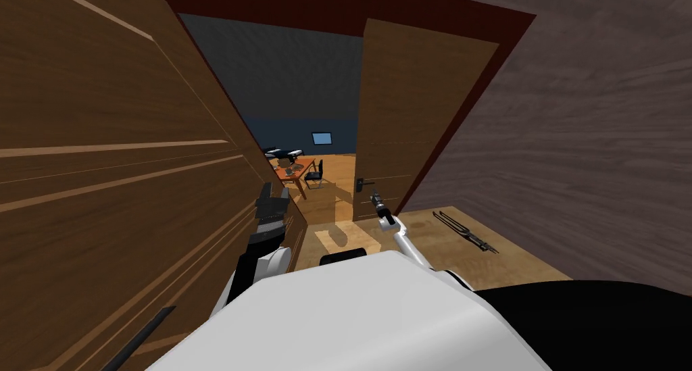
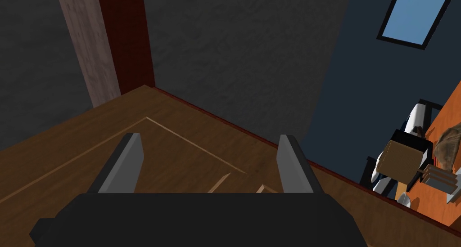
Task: Pull the door open
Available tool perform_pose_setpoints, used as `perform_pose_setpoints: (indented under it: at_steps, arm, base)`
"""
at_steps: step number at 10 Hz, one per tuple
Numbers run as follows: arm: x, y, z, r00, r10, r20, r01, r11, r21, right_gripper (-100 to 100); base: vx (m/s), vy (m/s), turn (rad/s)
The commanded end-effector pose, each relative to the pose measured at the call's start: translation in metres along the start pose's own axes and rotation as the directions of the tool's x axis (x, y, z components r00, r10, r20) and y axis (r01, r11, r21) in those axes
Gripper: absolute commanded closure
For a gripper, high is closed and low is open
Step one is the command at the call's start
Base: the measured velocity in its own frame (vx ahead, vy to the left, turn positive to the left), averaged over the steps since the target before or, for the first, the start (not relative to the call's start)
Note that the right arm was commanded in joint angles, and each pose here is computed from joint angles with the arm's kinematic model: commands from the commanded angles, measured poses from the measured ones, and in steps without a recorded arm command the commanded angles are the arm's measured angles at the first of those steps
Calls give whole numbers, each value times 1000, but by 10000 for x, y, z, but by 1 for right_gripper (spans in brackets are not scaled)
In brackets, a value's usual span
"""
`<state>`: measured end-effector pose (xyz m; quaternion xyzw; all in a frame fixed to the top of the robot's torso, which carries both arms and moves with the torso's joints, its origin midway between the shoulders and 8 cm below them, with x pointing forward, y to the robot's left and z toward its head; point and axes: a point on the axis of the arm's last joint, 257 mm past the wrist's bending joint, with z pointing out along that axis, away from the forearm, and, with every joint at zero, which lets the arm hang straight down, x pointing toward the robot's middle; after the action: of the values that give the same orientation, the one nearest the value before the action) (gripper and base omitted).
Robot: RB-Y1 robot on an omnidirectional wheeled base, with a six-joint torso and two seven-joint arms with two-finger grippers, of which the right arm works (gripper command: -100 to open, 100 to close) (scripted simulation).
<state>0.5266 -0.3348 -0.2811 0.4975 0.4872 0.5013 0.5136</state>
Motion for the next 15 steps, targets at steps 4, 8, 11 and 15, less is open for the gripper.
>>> perform_pose_setpoints:
  at_steps: [4, 8, 11, 15]
  arm:
    - [-342, -97, -40, 999, 1, 38, -2, 1000, 20, -100]
    - [-826, -121, -151, 996, 0, 93, -2, 1000, 24, -100]
    - [-1092, -126, -224, 993, -3, 121, 0, 1000, 25, -100]
    - [-1092, -126, -224, 993, -3, 121, 0, 1000, 25, 100]
  base:
    - [129, 14, 115]
    - [178, 39, 128]
    - [164, 18, 137]
    - [-23, -3, -5]
